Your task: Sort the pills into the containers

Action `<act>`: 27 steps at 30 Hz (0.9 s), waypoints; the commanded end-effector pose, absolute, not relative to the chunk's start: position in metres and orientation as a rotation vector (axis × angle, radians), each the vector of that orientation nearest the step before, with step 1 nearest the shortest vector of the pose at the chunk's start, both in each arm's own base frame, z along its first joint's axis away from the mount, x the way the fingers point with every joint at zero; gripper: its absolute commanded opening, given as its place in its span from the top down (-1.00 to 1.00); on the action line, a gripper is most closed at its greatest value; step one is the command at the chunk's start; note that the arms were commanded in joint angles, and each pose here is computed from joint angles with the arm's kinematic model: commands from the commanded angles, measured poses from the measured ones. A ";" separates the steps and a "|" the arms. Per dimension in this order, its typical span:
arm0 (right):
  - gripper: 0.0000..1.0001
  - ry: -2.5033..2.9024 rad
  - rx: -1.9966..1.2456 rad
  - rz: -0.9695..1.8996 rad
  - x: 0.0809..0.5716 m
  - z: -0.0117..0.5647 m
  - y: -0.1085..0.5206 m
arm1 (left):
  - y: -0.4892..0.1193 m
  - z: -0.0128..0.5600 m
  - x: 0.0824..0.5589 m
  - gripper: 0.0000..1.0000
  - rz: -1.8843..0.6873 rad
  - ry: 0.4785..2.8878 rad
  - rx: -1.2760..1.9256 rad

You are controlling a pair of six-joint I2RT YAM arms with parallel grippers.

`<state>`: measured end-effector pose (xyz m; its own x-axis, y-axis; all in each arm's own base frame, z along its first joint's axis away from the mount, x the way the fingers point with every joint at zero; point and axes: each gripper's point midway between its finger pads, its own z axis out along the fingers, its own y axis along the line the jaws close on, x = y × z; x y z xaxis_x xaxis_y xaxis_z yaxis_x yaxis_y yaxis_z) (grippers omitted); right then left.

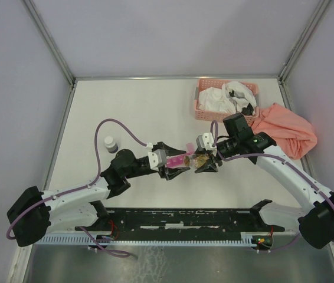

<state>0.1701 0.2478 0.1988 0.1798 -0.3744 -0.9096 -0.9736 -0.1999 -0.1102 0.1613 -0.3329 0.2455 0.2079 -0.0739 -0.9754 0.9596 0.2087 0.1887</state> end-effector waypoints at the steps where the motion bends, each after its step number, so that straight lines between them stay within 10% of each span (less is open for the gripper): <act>1: 0.96 1.215 -1.706 0.977 0.175 0.217 0.254 | -0.336 0.279 0.161 -0.28 -0.976 0.998 1.046; 12: 0.96 1.222 -1.709 0.973 0.176 0.216 0.254 | -0.338 0.279 0.161 0.03 -0.999 1.016 1.040; 18: 0.96 1.260 -1.699 0.959 0.181 0.214 0.254 | -0.337 0.278 0.157 0.89 -1.070 1.076 0.996; 27: 0.96 1.430 -1.606 0.902 0.207 0.206 0.256 | -0.321 0.279 0.169 0.95 -1.375 1.383 0.456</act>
<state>0.1733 0.2487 0.1885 0.0520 -0.4379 -0.8975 -0.9903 -0.1385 0.0102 0.1616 -0.3318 0.2442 -0.0581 -0.1413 -0.9883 0.9657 0.2429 -0.0915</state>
